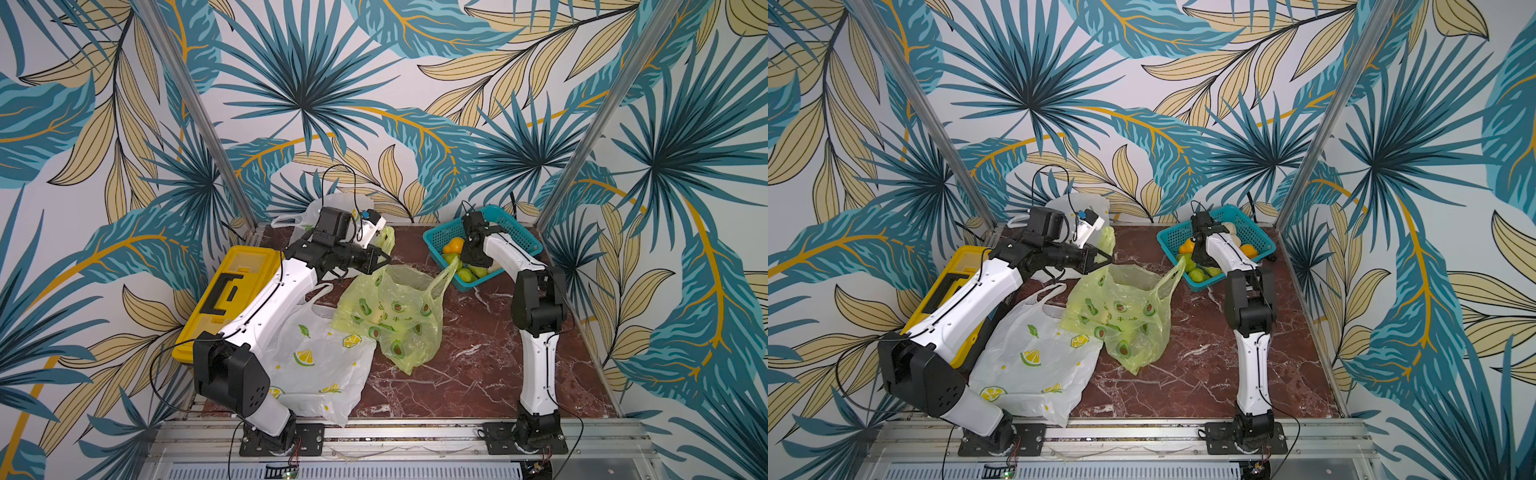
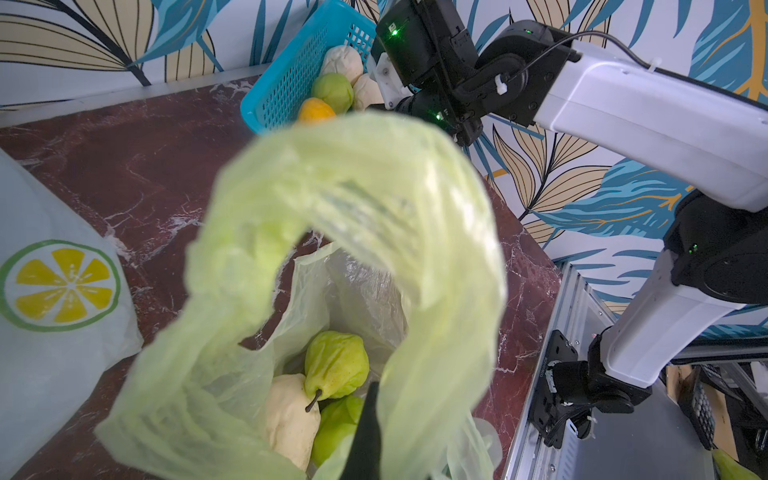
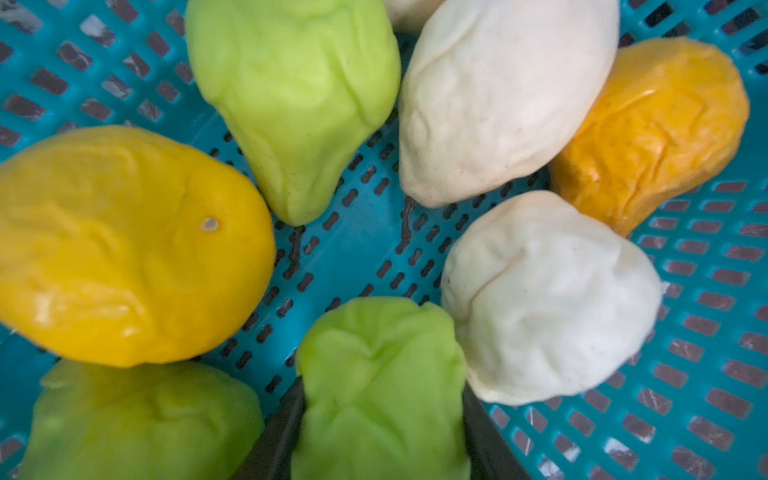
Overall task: Place the pears into plastic bags & tie knots
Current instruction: Pick up the pear from the basket, then place the pear in the plastic bag.
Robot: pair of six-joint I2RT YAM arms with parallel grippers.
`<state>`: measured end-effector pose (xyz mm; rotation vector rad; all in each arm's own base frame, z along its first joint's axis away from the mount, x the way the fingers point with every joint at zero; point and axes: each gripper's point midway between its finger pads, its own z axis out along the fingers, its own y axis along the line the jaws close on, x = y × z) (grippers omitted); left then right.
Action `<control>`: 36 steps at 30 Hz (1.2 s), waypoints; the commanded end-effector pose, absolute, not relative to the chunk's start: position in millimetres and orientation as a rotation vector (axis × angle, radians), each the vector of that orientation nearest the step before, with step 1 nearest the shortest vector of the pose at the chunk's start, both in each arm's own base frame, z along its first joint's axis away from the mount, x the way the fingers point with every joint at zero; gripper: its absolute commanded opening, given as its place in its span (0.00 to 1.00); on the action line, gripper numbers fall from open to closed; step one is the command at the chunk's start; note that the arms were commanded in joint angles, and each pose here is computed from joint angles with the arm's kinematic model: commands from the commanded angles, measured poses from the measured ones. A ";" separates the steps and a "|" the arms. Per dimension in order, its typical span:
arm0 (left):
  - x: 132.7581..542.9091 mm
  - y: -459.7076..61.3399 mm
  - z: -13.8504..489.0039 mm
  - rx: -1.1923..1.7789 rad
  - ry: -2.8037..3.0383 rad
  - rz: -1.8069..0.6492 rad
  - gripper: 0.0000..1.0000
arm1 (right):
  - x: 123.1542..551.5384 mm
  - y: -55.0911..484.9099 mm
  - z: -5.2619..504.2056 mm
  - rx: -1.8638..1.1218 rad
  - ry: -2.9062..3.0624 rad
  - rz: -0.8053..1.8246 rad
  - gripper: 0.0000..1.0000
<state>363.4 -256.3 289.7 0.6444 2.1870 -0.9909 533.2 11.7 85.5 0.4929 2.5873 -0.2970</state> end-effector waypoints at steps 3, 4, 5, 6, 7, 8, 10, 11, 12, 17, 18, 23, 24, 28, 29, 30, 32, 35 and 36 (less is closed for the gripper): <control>362.3 -262.4 296.6 0.662 2.166 -1.003 0.00 | 517.2 33.3 180.7 0.449 2.461 -0.053 0.36; 362.4 -263.3 298.0 0.665 2.162 -1.003 0.00 | 512.2 41.1 194.0 0.426 2.439 -0.006 0.36; 363.0 -263.5 299.0 0.666 2.160 -1.002 0.00 | 507.5 49.6 203.3 0.404 2.429 0.037 0.36; 363.4 -264.1 300.1 0.669 2.156 -1.002 0.00 | 499.9 61.4 213.6 0.375 2.423 0.098 0.36; 364.0 -264.2 301.0 0.674 2.151 -0.999 0.00 | 490.8 74.2 222.9 0.348 2.424 0.164 0.35; 364.0 -264.5 302.3 0.679 2.145 -0.996 0.00 | 481.0 89.0 229.9 0.319 2.434 0.237 0.35; 365.1 -265.1 303.4 0.684 2.140 -0.995 0.00 | 455.5 131.7 248.5 0.228 2.429 0.433 0.35; 365.2 -265.6 303.7 0.687 2.139 -1.000 0.00 | 443.0 153.7 255.8 0.187 2.424 0.533 0.35; 365.0 -266.7 304.6 0.691 2.136 -1.009 0.00 | 428.7 178.1 263.2 0.150 2.415 0.649 0.35; 362.1 -272.6 312.0 0.718 2.111 -1.045 0.00 | 379.8 271.4 260.0 0.106 2.404 1.067 0.35; 361.5 -273.3 314.4 0.722 2.105 -1.048 0.00 | 376.3 286.0 251.2 0.106 2.403 1.120 0.35; 353.6 -275.5 318.9 0.740 2.091 -1.068 0.00 | 374.8 301.3 188.6 0.211 2.518 1.108 0.39; 352.5 -275.2 319.7 0.743 2.087 -1.065 0.00 | 373.8 297.3 182.8 0.207 2.543 1.060 0.43; 352.1 -272.8 317.6 0.750 2.085 -1.039 0.00 | 360.7 275.7 203.0 0.109 2.583 0.893 0.75; 353.0 -273.0 317.3 0.749 2.086 -1.038 0.00 | 358.8 267.2 211.2 0.099 2.566 0.848 0.78; 354.4 -273.4 316.6 0.747 2.089 -1.040 0.00 | 355.5 255.1 220.0 0.108 2.552 0.792 0.80; 356.1 -274.8 317.4 0.740 2.092 -1.048 0.00 | 351.1 229.1 230.0 0.145 2.526 0.678 0.80; 356.3 -276.6 316.0 0.738 2.098 -1.056 0.00 | 347.5 166.2 227.2 0.301 2.474 0.345 0.80; 355.6 -277.2 314.7 0.741 2.099 -1.055 0.00 | 345.7 141.6 221.2 0.384 2.455 0.226 0.81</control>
